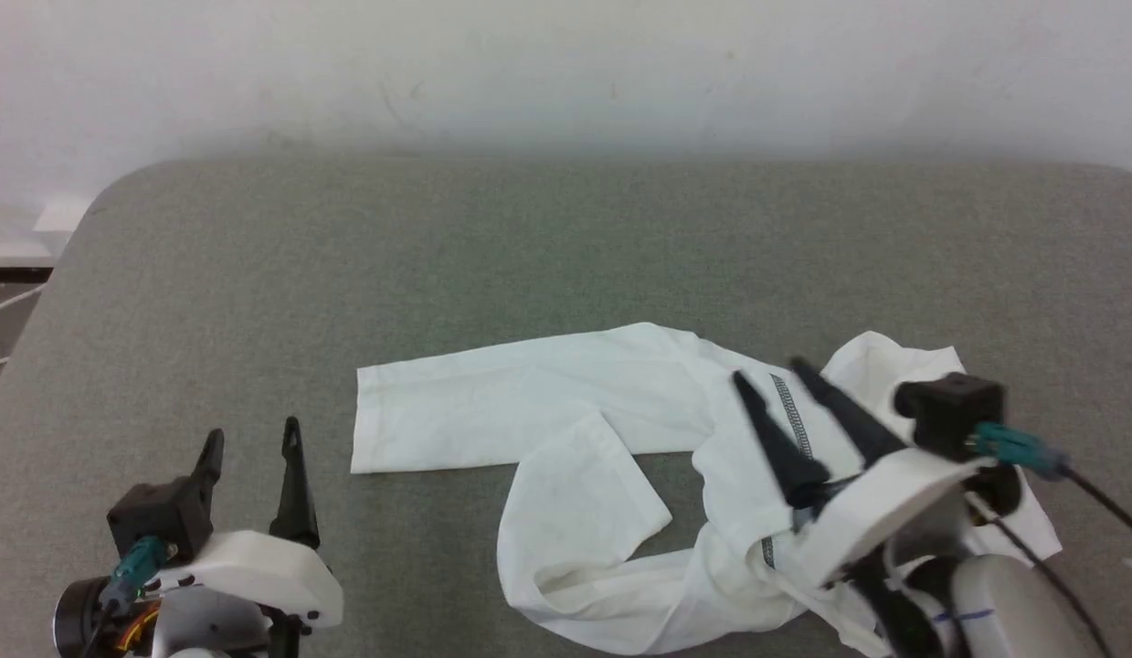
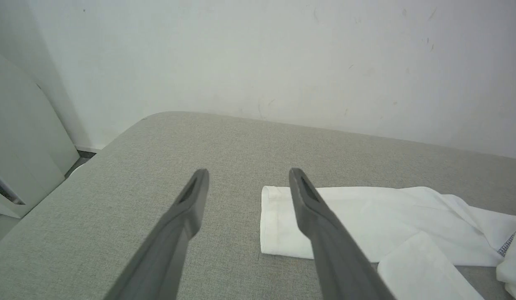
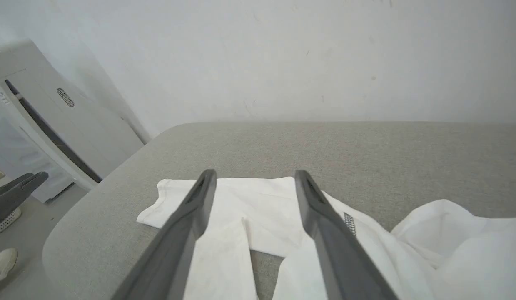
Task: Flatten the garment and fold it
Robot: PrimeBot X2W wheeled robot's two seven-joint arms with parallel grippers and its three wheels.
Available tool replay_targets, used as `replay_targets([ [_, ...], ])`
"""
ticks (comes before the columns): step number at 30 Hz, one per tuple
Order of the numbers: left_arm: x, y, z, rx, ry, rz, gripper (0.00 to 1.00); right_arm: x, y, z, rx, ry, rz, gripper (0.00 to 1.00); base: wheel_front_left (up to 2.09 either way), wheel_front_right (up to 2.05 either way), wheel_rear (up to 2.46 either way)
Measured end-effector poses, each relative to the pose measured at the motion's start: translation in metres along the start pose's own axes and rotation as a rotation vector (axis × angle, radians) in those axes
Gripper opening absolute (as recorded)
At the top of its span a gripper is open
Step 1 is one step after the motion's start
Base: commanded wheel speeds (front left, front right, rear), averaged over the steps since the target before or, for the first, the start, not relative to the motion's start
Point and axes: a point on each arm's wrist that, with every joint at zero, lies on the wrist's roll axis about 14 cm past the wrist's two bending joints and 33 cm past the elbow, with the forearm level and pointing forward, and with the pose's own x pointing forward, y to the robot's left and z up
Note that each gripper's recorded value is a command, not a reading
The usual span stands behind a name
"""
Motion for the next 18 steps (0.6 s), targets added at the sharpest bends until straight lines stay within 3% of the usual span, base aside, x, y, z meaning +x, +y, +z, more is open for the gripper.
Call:
replay_targets([
  [8, -0.006, -0.01, -0.005, 0.007, 0.033, -0.033, 1.0, -0.038, -0.061, 0.034, -0.07, -0.125, -0.223, 1.0, 0.0, 0.0, 0.0],
  [18, -0.009, -0.045, -0.032, 0.026, 0.18, -0.145, 1.0, -0.082, -0.09, 0.044, -0.124, -0.145, -0.362, 1.0, 0.0, 0.0, 0.0],
])
